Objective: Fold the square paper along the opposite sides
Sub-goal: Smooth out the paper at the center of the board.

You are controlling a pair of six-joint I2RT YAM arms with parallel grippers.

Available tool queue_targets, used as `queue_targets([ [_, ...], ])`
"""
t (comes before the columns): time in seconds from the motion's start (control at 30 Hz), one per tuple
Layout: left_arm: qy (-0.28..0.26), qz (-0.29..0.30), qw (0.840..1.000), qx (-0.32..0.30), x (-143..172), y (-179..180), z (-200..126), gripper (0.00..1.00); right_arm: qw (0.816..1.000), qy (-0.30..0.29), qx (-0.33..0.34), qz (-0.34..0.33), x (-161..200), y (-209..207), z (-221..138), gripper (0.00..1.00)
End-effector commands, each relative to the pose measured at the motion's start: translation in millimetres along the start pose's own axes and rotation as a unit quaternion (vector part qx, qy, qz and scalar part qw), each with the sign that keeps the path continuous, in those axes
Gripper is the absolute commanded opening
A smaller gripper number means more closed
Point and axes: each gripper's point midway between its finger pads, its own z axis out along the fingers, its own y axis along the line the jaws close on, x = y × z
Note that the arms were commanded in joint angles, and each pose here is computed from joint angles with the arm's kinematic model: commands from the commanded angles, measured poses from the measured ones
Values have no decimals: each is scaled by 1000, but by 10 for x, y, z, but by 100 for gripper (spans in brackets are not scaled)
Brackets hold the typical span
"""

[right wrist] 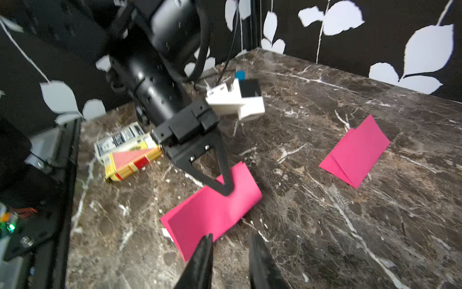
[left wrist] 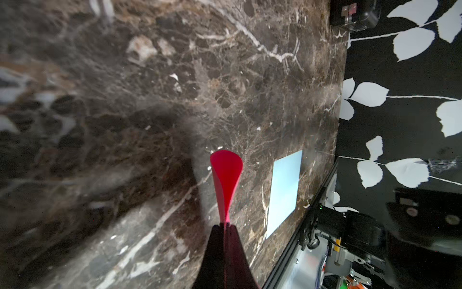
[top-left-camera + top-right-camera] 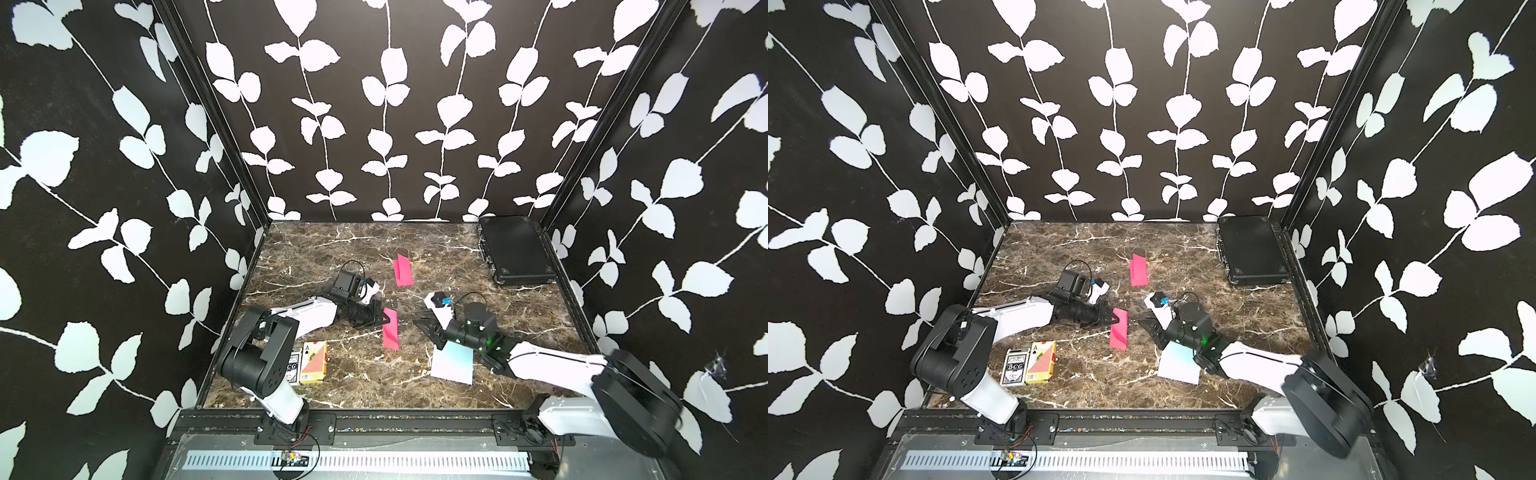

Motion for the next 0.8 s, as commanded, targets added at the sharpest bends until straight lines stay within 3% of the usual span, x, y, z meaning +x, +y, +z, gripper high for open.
queue_targets([
  [0.0, -19, 18, 1000, -14, -42, 128, 74, 0, 998, -35, 6, -51, -129, 6, 128, 23],
  [0.17, -24, 12, 999, -29, 69, 362, 188, 0, 999, -5, -15, -46, 176, -8, 512, 19],
  [0.33, -20, 9, 999, -35, 135, 479, 248, 0, 999, -3, -40, -26, 243, 3, 824, 16],
  [0.57, -19, 10, 999, -40, 167, 532, 212, 0, 998, 9, -53, -28, 268, 69, 972, 11],
  [0.77, -18, 7, 999, -41, 163, 568, 207, 0, 997, 39, -62, -26, 521, 109, 1064, 7],
])
